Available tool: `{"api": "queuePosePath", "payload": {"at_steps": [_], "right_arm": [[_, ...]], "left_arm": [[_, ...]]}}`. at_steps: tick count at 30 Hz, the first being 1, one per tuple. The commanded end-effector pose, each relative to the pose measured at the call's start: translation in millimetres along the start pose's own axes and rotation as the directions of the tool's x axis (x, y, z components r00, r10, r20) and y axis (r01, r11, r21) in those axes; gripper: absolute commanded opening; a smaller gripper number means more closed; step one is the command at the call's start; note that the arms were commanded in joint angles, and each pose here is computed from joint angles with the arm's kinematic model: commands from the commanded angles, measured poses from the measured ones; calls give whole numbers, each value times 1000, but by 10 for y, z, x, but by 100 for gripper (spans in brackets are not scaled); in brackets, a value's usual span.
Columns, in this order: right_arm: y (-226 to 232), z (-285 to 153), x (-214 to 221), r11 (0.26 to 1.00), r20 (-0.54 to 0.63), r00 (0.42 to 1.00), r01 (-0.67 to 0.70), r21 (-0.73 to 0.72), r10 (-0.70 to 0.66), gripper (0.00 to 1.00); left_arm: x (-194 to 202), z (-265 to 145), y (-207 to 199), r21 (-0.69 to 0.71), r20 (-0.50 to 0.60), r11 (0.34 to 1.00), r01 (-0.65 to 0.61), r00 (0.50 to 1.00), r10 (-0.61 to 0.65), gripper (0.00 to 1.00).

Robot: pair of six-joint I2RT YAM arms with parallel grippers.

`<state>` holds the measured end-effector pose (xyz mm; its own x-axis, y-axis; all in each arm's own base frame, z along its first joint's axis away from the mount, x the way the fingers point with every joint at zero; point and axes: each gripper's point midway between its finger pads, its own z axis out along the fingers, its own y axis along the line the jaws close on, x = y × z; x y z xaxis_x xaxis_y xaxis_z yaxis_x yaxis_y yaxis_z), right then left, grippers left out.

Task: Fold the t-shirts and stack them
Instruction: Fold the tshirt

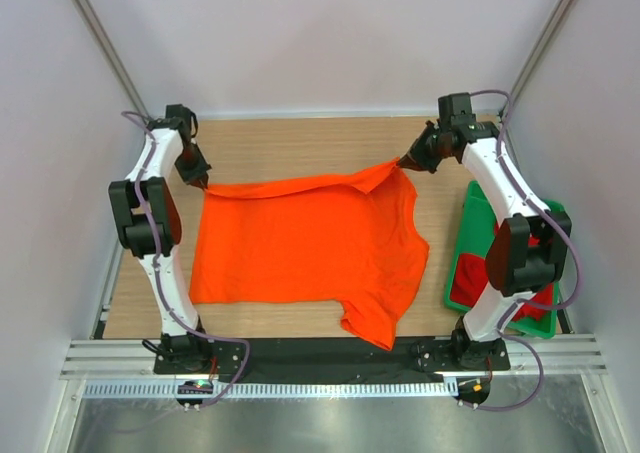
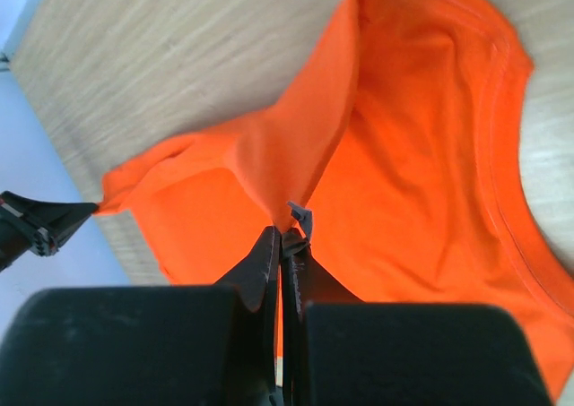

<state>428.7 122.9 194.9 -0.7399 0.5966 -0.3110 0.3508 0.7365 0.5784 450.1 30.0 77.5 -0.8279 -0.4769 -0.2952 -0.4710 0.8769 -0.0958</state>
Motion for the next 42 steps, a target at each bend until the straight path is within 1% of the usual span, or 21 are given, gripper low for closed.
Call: {"api": "queuePosePath", "payload": {"at_steps": [1, 4, 6, 7, 10, 14, 16, 22, 23, 29, 35, 42], "right_arm": [[-111, -170, 158, 999, -14, 1000, 16, 30, -15, 1], [-229, -184, 313, 999, -53, 999, 15, 51, -12, 1], [-276, -221, 369, 998, -59, 998, 17, 58, -14, 1], [-319, -263, 412, 998, -58, 998, 16, 63, -12, 1], [-398, -285, 495, 997, -68, 998, 14, 74, -9, 1], [-445, -355, 557, 996, -78, 997, 28, 83, -22, 1], [-466, -365, 527, 995, -61, 997, 43, 92, -37, 1], [-593, -314, 555, 991, -76, 996, 48, 125, -39, 1], [-605, -313, 558, 991, -75, 996, 49, 125, -39, 1], [-709, -300, 622, 987, -89, 995, 59, 148, -46, 1], [-887, -247, 808, 983, -139, 990, 51, 179, -26, 1], [-1097, -180, 961, 974, -167, 986, 63, 218, -26, 1]], "left_arm": [[97, -193, 106, 3, -24, 1000, -30, 999, 30, 0], [185, -200, 134, 3, -39, 1000, -29, 999, 29, 0], [264, -184, 155, 2, -52, 1000, -23, 998, 23, 0], [268, -237, 104, 36, -48, 999, -12, 999, 14, 0], [341, -260, 118, 40, -59, 999, -7, 998, 9, 0], [366, -293, 172, 25, -50, 1000, -16, 999, 17, 0], [395, -295, 194, 17, -58, 1000, -19, 998, 20, 0], [472, -256, 236, 7, -70, 1000, -24, 997, 24, 0], [454, -238, 285, -20, -63, 999, -30, 998, 29, 0], [530, -141, 368, -54, -88, 998, -42, 995, 37, 0], [553, -60, 413, -77, -92, 996, -43, 995, 36, 0], [596, -8, 423, -81, -105, 996, -46, 994, 37, 0]]}}
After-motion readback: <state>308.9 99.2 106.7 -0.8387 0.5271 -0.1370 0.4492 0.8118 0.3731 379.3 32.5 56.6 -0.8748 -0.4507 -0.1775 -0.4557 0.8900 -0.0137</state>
